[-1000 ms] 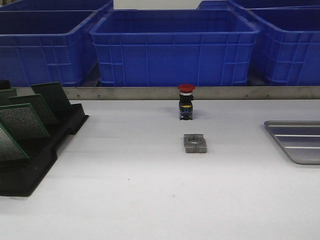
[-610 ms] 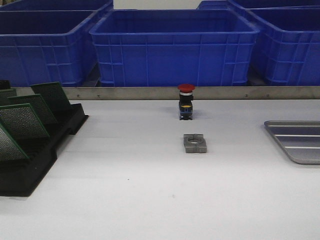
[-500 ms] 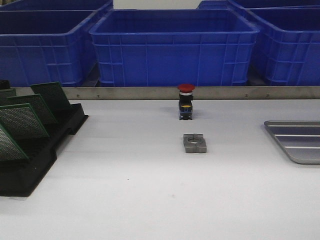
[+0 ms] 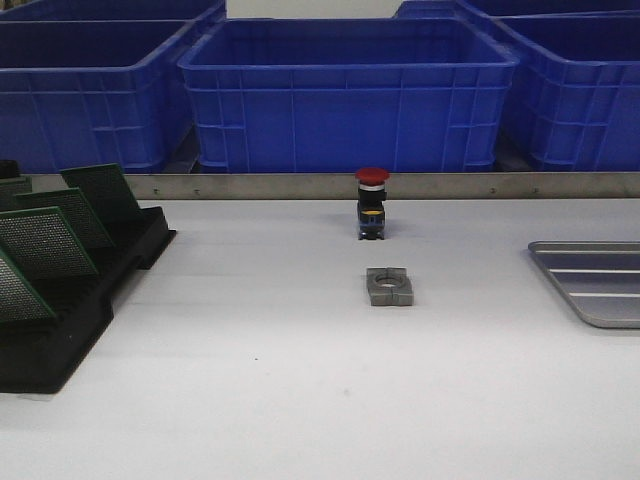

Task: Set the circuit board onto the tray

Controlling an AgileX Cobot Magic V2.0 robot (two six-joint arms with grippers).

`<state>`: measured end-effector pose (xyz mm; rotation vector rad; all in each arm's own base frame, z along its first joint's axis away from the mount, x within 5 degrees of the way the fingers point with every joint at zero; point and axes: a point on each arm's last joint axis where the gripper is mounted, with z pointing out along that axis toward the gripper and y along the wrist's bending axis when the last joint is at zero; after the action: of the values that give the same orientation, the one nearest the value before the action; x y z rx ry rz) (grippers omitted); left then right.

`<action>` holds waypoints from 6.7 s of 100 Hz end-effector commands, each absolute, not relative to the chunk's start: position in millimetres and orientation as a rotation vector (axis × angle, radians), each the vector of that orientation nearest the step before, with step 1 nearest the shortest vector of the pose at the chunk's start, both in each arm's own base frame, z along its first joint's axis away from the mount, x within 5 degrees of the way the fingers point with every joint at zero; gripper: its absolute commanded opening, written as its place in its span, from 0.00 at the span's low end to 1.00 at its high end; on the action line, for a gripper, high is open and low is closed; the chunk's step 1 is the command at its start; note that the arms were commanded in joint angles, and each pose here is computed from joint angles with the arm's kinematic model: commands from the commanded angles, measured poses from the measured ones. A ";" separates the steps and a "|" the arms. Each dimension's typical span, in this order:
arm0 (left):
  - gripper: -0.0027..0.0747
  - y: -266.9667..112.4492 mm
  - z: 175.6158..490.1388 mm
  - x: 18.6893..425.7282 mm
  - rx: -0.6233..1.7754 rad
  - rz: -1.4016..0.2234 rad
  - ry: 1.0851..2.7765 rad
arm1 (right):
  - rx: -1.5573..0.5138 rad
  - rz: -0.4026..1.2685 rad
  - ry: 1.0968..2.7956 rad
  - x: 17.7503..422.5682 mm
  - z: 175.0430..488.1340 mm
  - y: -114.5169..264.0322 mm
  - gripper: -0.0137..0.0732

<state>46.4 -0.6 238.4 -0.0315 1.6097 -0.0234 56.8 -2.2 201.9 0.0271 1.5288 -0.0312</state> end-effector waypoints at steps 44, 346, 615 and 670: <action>0.01 -1.2 340.5 84.9 -0.013 -0.028 1.883 | 0.013 -0.033 1.415 53.1 214.4 -1.5 0.09; 0.01 -1.4 237.7 336.1 1.627 0.373 2.046 | 0.013 -0.033 1.414 53.1 214.7 -1.4 0.09; 0.01 -145.0 299.9 259.1 1.452 -0.753 1.821 | 0.121 0.056 1.956 105.4 283.6 -2.3 0.09; 0.01 -145.0 299.9 259.1 1.452 -0.753 1.821 | -0.093 0.213 2.094 163.8 315.8 19.3 0.74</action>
<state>261.7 -140.7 279.7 1.5139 1.8791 -0.7225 151.9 12.4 298.0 -0.0650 2.1770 0.1526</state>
